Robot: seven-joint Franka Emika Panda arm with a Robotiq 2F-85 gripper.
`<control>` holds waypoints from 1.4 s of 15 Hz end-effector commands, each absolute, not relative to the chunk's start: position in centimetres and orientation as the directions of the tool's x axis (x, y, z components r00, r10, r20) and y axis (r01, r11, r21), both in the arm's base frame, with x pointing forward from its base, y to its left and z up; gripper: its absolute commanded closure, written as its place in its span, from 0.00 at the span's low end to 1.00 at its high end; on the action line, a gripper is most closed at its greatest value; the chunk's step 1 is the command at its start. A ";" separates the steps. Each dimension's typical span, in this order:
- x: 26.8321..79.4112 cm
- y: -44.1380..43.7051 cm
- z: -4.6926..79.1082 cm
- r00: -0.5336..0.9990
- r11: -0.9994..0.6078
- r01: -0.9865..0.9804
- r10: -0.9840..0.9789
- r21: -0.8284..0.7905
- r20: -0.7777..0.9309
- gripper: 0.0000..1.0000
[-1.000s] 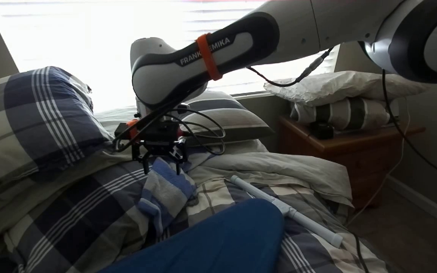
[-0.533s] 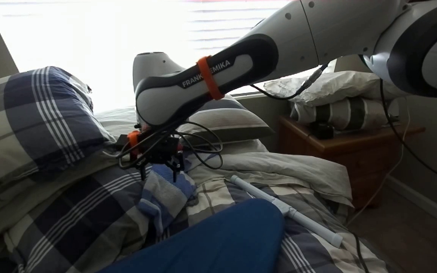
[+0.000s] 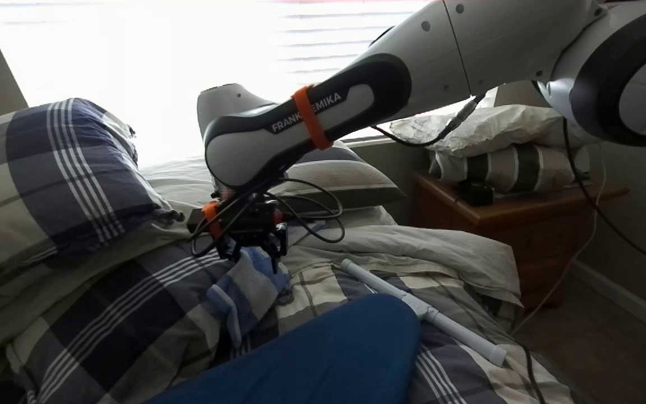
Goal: Pull out the towel on the bed
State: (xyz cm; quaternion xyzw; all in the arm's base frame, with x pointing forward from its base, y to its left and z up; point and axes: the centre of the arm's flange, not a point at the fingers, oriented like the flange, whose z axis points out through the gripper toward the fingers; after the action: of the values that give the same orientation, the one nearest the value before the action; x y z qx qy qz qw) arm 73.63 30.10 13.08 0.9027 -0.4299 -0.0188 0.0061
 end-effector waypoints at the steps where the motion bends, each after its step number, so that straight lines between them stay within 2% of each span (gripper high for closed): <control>1: 75.3 30.4 13.2 0.611 -0.612 -0.791 -0.790 -0.002 0.048 0.56; 6: 75.2 30.7 14.8 0.586 -0.588 -0.807 -0.809 -0.055 0.050 0.91; 8: 74.8 30.8 15.7 0.576 -0.579 -0.814 -0.815 -0.053 0.063 1.00; 16: 69.5 32.2 23.4 0.603 -0.620 -0.783 -0.774 -0.040 0.191 0.98; 21: 66.8 32.4 26.0 0.546 -0.559 -0.829 -0.816 -0.020 0.188 0.98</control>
State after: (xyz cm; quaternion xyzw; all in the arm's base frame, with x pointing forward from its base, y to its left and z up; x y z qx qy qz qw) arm 73.58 34.37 23.67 0.8893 -0.4454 0.1009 0.0224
